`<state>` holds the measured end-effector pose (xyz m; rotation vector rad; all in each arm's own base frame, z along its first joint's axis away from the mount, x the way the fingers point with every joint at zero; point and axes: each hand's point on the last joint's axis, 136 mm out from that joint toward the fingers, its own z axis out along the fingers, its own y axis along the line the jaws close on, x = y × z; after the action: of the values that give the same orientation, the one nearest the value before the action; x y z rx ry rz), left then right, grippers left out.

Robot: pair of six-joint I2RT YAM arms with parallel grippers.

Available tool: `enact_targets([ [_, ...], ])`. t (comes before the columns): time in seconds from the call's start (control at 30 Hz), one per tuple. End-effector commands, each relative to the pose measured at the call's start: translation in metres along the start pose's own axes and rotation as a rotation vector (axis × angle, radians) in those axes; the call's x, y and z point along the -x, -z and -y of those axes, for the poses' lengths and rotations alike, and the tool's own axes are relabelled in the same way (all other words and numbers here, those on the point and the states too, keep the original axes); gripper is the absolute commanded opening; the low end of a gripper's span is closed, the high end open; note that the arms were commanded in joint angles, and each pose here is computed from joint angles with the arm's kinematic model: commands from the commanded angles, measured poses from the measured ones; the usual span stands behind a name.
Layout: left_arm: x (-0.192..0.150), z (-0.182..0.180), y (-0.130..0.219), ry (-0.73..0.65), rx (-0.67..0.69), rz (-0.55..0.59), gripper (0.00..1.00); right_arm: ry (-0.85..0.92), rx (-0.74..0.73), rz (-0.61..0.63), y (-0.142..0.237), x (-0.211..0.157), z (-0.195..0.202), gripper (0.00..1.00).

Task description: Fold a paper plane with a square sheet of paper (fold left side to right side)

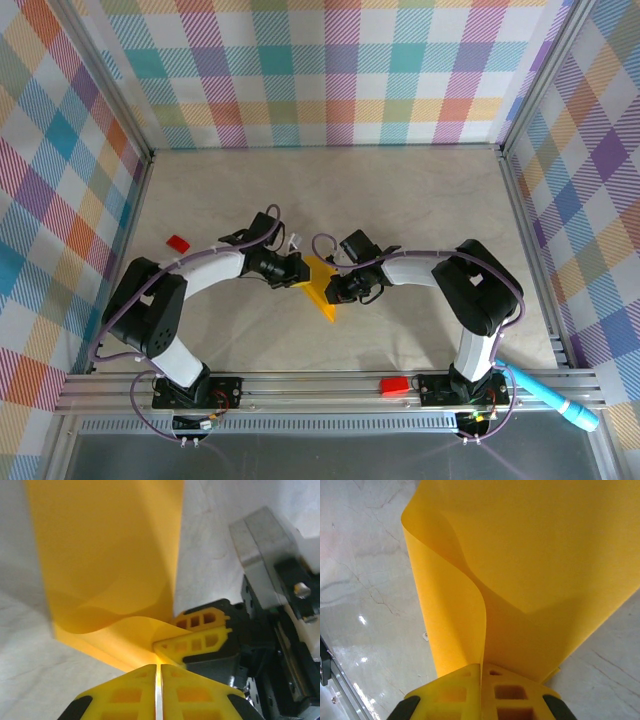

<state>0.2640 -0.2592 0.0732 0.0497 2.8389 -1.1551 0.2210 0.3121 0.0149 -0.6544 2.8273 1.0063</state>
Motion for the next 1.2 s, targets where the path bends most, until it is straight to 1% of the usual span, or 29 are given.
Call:
enact_targets([
  [0.0,-0.002,0.021,-0.011,-0.023,-0.090,-0.007,0.11,-0.064,-0.118,-0.089,-0.012,-0.028,0.034,0.06],
  [0.17,-0.011,0.013,-0.030,-0.008,-0.073,-0.042,0.11,-0.068,-0.120,-0.089,-0.012,-0.028,0.034,0.06],
  [0.37,-0.017,-0.005,-0.042,0.015,-0.034,-0.071,0.11,-0.069,-0.126,-0.100,-0.013,-0.031,0.035,0.06],
  [0.67,-0.026,-0.028,-0.051,0.029,0.035,-0.098,0.11,-0.073,-0.131,-0.104,-0.014,-0.031,0.037,0.06],
  [0.97,-0.034,-0.044,-0.052,0.031,0.095,-0.116,0.10,-0.076,-0.134,-0.108,-0.014,-0.031,0.038,0.07],
  [1.17,-0.041,-0.056,-0.053,0.035,0.140,-0.138,0.08,-0.082,-0.095,-0.083,-0.010,-0.023,0.029,0.09],
])
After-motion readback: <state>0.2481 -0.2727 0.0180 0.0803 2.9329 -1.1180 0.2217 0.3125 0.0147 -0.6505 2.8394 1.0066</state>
